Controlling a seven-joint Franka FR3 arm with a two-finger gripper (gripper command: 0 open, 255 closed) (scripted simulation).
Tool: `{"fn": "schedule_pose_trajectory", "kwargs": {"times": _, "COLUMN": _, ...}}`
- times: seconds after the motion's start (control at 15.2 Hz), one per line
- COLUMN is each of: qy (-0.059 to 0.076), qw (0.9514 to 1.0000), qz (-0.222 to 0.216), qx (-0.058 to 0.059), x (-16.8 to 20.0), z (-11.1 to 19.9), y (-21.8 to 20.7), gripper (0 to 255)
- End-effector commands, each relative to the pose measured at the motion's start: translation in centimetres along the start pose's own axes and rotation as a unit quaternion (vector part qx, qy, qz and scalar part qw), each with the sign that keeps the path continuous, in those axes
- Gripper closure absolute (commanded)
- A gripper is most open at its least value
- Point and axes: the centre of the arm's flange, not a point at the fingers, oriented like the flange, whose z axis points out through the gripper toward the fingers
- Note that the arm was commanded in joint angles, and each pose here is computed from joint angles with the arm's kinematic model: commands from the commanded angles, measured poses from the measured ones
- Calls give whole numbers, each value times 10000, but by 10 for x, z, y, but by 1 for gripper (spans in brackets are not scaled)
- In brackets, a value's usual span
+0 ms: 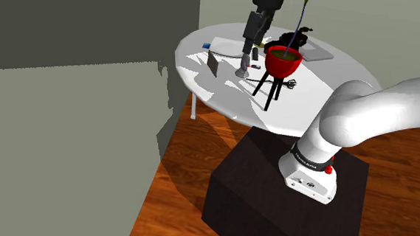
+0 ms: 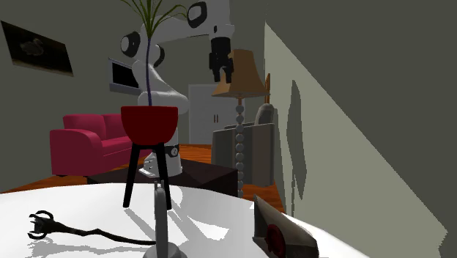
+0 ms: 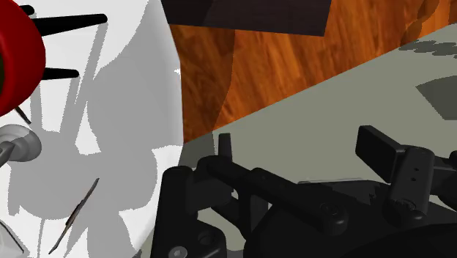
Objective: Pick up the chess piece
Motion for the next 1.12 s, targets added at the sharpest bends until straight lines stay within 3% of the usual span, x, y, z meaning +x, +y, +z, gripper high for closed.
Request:
{"fn": "schedule_pose_trajectory", "kwargs": {"times": 0.0, "qy": 0, "qw": 10000, "qz": 0, "qx": 0, "x": 0, "z": 0, "y": 0, "gripper": 0}}
{"fn": "schedule_pose_trajectory", "kwargs": {"times": 0.53, "qy": -62, "qw": 9981, "qz": 604, "qx": -86, "x": 57, "z": 39, "y": 79, "gripper": 0}}
{"fn": "schedule_pose_trajectory", "kwargs": {"times": 1.06, "qy": -123, "qw": 9925, "qz": 1206, "qx": -171, "x": 103, "z": 77, "y": 165, "gripper": 0}}
